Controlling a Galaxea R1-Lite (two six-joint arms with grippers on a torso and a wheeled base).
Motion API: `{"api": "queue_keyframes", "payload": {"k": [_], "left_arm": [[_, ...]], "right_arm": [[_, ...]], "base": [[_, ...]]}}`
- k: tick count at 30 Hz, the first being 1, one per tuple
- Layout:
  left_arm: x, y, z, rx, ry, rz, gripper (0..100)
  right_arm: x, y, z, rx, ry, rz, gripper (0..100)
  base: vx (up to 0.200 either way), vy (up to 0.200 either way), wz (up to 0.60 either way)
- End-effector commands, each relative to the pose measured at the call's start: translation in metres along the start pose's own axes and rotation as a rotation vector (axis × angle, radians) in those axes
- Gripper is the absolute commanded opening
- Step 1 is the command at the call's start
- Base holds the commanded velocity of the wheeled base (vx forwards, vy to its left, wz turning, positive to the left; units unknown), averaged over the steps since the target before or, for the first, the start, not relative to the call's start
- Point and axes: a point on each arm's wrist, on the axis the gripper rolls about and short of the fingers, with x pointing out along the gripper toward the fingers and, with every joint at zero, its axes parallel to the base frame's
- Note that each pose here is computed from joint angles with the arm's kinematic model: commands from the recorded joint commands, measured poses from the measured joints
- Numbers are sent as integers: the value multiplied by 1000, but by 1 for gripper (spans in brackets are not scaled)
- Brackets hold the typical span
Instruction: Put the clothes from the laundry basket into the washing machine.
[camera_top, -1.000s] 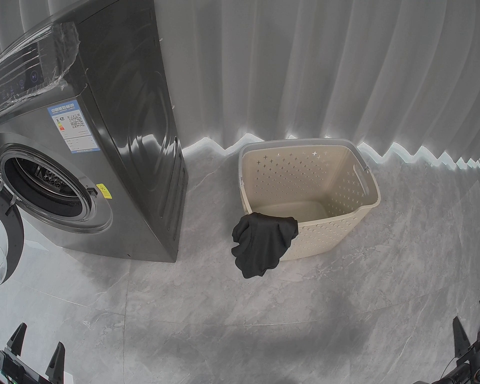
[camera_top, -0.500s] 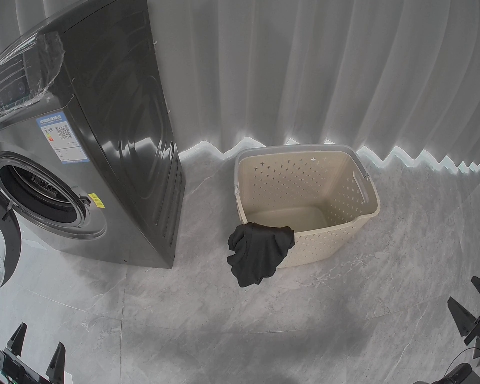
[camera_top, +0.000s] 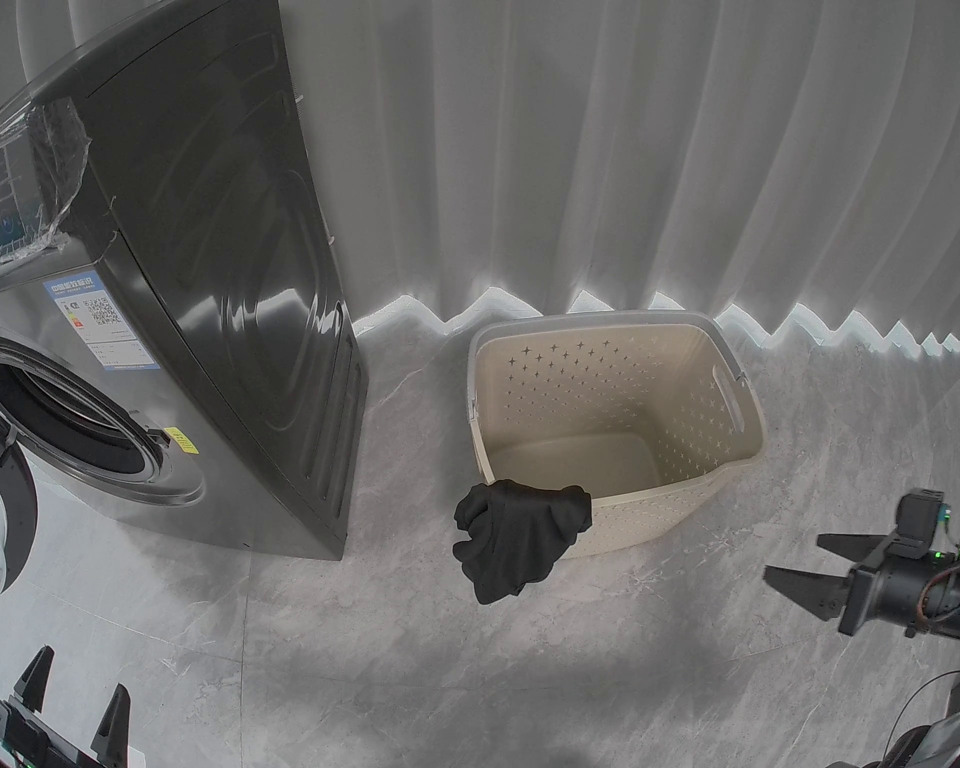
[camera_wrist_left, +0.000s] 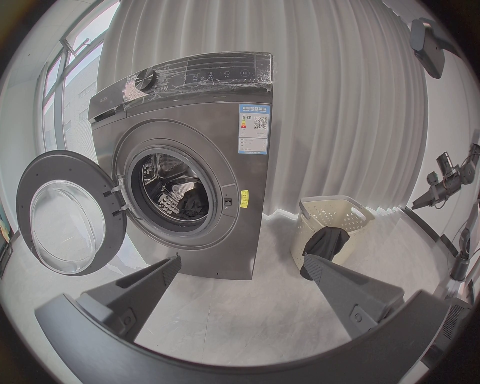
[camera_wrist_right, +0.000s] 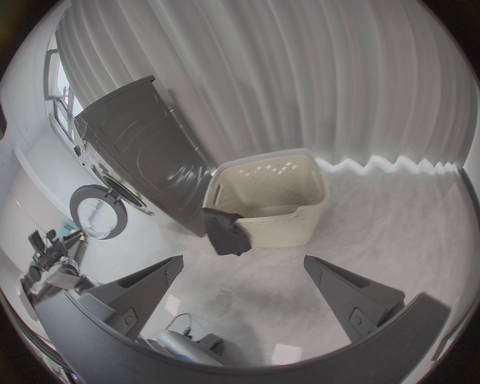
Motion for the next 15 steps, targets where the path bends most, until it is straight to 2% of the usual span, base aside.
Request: {"api": "queue_keyframes", "payload": {"k": [1,6,8,15], "left_arm": [[0,0,-5,-3,3,0,100],[0,0,-5,-1,3,0,100],[0,0,-5,-1,3,0,100],[0,0,-5,-3,3,-2,100]], "right_arm": [[61,20,-5,34,140,24,100],[79,19,-7,25,134,-21,100],[89,20,-6,23,101,-38,100],[110,24,-12,12,100,-35,100]], "base": [[0,0,0],[0,0,0],[0,0,0],[0,0,0]]}}
